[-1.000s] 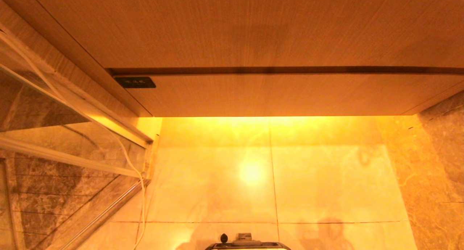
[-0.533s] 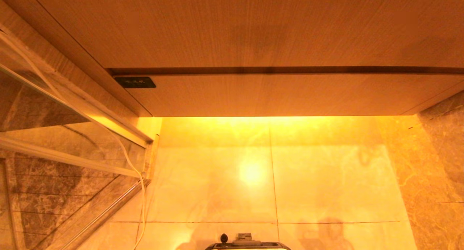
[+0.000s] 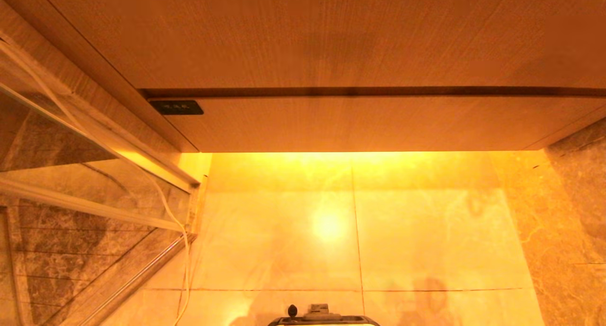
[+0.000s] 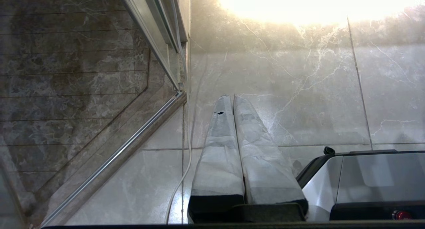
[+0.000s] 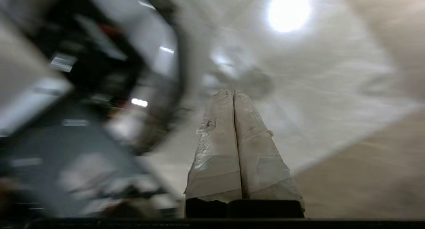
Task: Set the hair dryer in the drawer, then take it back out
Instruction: Pull open the drawer
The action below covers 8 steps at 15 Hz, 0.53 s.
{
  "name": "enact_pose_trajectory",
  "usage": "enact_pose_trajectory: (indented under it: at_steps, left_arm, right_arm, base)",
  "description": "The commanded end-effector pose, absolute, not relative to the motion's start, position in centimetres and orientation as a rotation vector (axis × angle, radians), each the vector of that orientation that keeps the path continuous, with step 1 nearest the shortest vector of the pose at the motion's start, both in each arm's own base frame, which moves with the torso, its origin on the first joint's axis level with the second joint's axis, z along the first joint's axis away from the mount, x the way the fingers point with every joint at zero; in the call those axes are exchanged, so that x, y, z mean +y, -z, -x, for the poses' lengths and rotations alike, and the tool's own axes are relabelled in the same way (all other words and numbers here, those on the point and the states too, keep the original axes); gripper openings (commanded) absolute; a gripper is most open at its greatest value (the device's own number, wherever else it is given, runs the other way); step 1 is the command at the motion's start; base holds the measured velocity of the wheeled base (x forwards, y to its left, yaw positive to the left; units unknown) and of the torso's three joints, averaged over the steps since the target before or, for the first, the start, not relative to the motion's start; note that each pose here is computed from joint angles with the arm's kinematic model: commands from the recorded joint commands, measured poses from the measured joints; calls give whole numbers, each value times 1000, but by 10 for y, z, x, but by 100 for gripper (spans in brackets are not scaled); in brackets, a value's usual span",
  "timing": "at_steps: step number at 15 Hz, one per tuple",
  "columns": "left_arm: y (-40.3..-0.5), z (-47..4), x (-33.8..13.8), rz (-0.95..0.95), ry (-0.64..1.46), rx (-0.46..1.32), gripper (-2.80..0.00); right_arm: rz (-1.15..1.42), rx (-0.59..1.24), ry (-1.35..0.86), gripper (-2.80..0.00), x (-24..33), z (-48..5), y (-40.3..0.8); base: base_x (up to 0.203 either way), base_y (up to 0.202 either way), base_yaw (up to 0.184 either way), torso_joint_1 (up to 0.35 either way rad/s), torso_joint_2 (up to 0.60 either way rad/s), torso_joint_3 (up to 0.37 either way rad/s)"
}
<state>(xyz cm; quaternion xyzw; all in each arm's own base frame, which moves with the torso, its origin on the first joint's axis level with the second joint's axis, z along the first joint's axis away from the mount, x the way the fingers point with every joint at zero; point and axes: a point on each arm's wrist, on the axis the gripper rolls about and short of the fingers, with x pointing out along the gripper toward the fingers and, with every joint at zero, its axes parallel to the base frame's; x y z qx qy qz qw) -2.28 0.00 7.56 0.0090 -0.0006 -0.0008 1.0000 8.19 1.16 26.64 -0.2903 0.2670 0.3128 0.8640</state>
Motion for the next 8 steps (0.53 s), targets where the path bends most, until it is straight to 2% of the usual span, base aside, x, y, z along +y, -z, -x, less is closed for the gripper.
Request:
enact_pose_trajectory:
  at_steps: [1, 4, 8]
  left_arm:
    - [-75, 23, 0, -18, 2, 0, -280]
    - [-75, 23, 0, -18, 2, 0, -280]
    - [-75, 23, 0, -18, 2, 0, -280]
  right_arm:
    - [830, 416, -470, -280, 13, -136, -256]
    - [1029, 381, -248, -280, 12, -147, -227]
    - [1036, 377, -244, -280, 12, -147, -228]
  base:
    - [0, 0, 0, 0, 0, 0]
    - [0, 0, 0, 0, 0, 0]
    - [0, 0, 0, 0, 0, 0]
